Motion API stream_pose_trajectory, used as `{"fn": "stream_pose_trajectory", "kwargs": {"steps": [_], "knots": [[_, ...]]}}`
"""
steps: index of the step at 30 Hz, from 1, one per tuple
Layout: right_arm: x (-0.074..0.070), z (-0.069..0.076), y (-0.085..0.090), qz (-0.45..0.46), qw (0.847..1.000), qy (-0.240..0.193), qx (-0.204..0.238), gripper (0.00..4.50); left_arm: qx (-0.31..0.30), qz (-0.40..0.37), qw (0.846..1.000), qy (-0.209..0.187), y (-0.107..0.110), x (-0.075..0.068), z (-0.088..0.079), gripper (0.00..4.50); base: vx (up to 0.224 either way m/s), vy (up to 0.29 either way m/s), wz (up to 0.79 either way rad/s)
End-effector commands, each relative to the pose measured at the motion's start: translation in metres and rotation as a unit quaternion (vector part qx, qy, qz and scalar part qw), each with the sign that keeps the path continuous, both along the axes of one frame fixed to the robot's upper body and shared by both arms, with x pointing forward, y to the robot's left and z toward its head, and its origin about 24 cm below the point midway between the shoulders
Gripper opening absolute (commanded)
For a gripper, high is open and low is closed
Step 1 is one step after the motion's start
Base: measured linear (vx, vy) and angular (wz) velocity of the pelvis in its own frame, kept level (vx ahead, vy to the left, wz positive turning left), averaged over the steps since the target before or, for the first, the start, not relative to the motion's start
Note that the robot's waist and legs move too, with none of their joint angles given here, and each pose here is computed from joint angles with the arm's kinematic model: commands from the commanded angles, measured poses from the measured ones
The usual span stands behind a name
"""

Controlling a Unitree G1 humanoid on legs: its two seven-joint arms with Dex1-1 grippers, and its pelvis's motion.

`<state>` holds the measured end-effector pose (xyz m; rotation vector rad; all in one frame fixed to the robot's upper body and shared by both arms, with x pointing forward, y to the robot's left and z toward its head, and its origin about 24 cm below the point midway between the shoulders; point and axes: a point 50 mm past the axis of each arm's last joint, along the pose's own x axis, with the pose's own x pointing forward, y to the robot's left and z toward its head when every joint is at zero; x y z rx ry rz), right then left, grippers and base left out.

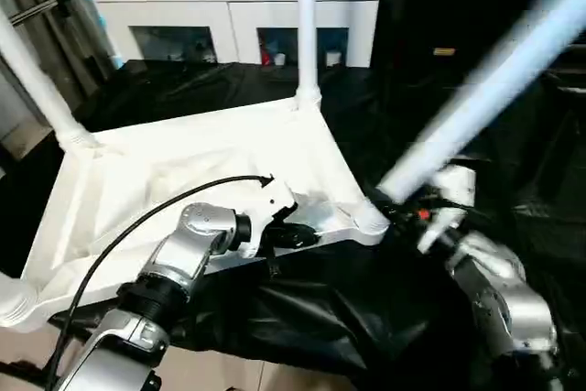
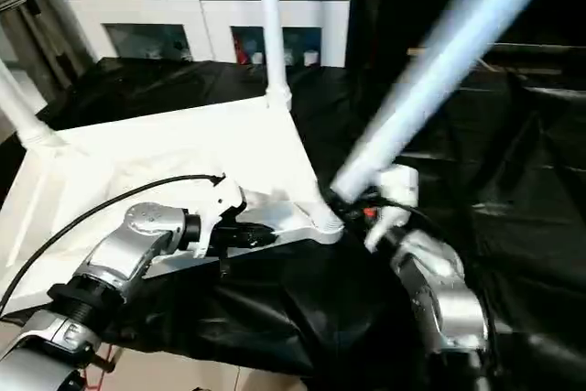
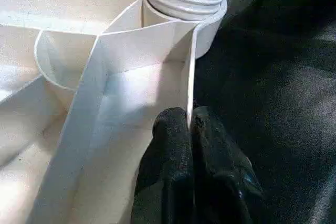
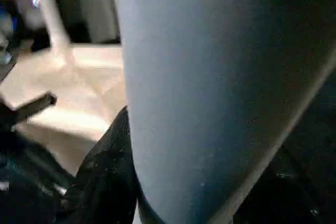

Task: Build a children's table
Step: Insert table leg to table base

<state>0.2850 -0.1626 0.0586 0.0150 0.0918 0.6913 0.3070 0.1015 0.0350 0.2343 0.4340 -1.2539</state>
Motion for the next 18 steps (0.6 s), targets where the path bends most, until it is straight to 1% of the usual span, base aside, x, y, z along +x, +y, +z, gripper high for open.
{"fn": "stream_pose_trajectory", "kwargs": {"steps": [1,3,8,11,14,16,18], "knots": [[-0.005,-0.026,0.002,0.020,0.996,0.074,-0.053,1.88,0.010,0.013,1.000,-0.004,0.008,0.001,-0.001,0.00,0.000,0.000,0.00],[-0.002,-0.024,0.006,0.048,0.993,0.078,-0.072,1.88,0.011,0.005,1.000,-0.001,0.008,0.000,-0.001,0.00,0.000,0.000,0.00],[0.002,-0.025,0.012,0.086,0.988,0.088,-0.093,1.88,0.015,-0.015,1.000,0.005,0.008,-0.002,-0.001,0.00,0.000,0.000,0.00],[0.002,-0.027,0.014,0.118,0.983,0.097,-0.105,1.88,0.020,-0.032,0.999,0.010,0.010,-0.004,0.000,0.00,0.000,0.000,0.00],[-0.003,-0.033,0.014,0.155,0.976,0.116,-0.103,1.88,0.021,-0.040,0.999,0.008,0.012,-0.004,0.002,0.00,0.000,0.000,0.00],[-0.004,-0.034,0.014,0.164,0.974,0.121,-0.100,1.88,0.020,-0.046,0.999,0.008,0.012,-0.005,0.002,0.00,0.000,0.000,0.00],[-0.006,-0.035,0.014,0.187,0.971,0.127,-0.082,1.88,0.013,-0.076,0.997,0.009,0.012,-0.008,0.005,0.00,0.000,0.000,0.00]]}}
